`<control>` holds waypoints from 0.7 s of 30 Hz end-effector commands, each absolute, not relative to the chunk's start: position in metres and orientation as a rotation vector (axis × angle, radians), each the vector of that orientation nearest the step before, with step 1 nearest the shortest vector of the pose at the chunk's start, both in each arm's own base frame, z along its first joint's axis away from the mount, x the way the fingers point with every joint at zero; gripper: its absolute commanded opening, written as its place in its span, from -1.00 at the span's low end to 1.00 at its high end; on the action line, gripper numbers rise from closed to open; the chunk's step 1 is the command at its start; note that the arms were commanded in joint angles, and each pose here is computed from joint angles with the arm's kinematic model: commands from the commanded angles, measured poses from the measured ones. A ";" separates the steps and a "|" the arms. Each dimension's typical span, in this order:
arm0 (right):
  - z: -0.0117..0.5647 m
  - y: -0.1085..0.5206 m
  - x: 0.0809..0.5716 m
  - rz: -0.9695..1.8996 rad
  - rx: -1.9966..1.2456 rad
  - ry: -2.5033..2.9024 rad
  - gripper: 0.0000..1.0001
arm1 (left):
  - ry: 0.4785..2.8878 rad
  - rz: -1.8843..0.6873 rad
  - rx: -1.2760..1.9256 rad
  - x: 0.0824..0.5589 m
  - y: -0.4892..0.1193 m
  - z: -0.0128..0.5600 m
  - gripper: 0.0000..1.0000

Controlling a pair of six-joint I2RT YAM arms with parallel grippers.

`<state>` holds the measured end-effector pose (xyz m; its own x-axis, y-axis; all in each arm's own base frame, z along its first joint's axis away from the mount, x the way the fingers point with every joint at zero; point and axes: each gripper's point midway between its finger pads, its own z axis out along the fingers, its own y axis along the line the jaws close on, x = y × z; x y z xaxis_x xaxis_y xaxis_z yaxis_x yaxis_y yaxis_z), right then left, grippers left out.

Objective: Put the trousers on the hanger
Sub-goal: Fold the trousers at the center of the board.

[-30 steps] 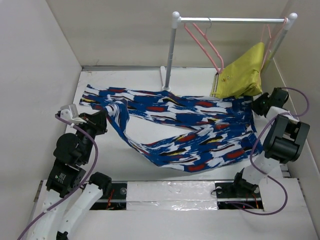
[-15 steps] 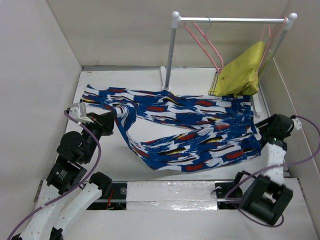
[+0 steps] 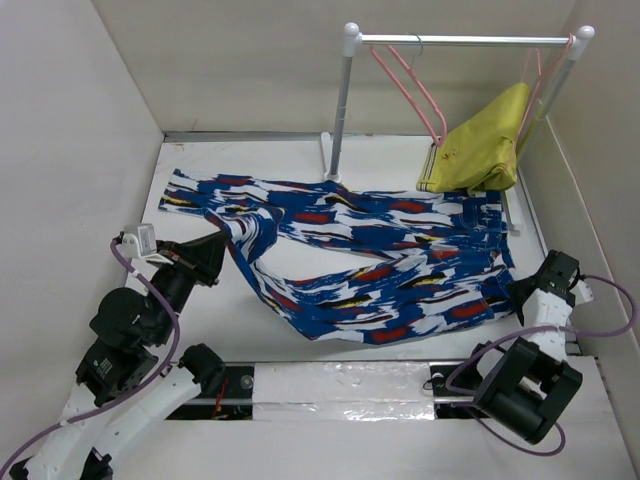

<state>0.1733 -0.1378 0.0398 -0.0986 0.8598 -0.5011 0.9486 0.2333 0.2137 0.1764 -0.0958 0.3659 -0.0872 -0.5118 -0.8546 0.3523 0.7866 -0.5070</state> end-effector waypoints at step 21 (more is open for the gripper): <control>0.036 -0.153 0.197 -0.393 1.795 1.958 -0.92 | 1.393 -0.702 -0.222 0.171 -0.073 0.389 -1.00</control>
